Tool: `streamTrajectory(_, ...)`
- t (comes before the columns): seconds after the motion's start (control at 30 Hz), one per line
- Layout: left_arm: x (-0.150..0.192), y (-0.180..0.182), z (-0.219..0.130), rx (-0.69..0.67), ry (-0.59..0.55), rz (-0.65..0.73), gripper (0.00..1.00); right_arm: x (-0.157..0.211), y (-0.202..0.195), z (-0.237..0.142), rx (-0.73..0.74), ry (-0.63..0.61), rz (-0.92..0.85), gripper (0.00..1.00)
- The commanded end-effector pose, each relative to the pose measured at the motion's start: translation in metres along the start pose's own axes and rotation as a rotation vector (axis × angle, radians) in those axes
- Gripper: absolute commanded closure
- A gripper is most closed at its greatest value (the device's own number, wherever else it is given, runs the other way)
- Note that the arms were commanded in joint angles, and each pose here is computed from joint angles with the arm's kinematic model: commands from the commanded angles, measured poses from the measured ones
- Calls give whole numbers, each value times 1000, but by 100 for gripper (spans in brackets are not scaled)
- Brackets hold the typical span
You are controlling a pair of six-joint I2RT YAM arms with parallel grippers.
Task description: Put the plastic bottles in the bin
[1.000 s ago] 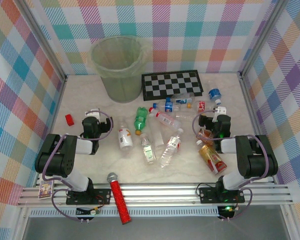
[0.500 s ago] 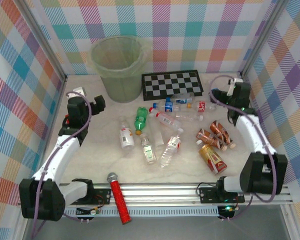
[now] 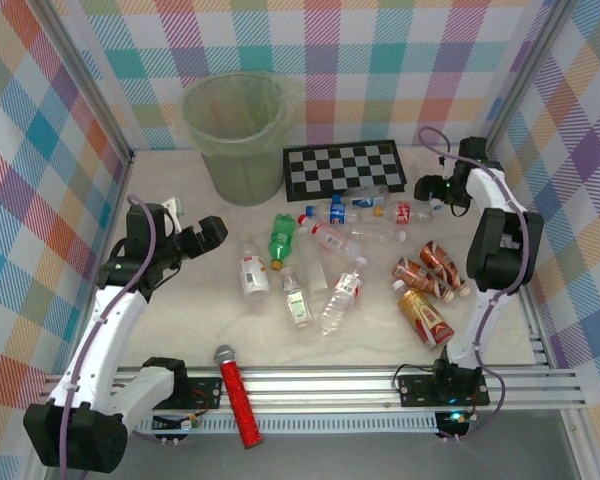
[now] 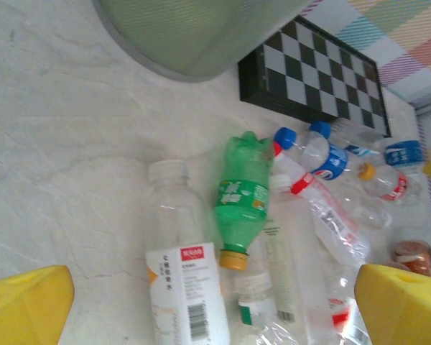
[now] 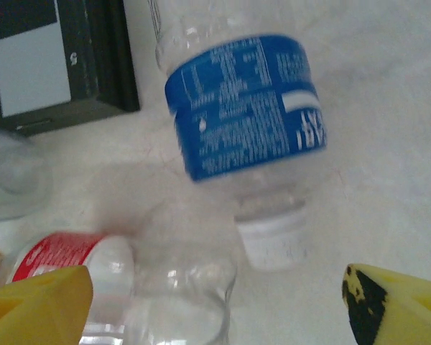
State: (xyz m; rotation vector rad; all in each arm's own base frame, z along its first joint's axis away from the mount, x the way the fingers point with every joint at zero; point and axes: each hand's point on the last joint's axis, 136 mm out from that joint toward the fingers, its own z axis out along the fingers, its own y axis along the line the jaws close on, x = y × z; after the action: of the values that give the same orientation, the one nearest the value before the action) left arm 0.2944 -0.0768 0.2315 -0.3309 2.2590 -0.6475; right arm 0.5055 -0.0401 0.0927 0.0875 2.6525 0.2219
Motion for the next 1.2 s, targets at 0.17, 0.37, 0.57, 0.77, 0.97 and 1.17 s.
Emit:
streamTrajectory(0.17, 0, -21, -7, 82, 30, -30, 0, -11, -1, 36, -29, 70, 3, 4)
streamTrajectory(0.37, -4, -25, -3, 100, 27, -43, 0, -14, -1, 47, -45, 80, 6, 20)
streamTrajectory(0.57, -6, -26, -1, 104, 25, -54, 0, -20, -7, 33, -4, 47, -15, 38)
streamTrajectory(0.77, -10, -31, 0, 121, 26, -65, 0, -31, -8, -1, 0, -2, -10, 48)
streamTrajectory(0.97, -19, -56, -2, 252, 15, -114, 0, -30, 8, -59, -19, -64, -54, 52)
streamTrajectory(1.17, -41, -102, -13, 484, -65, -207, 0, -1, 68, -125, -257, -148, 16, 53)
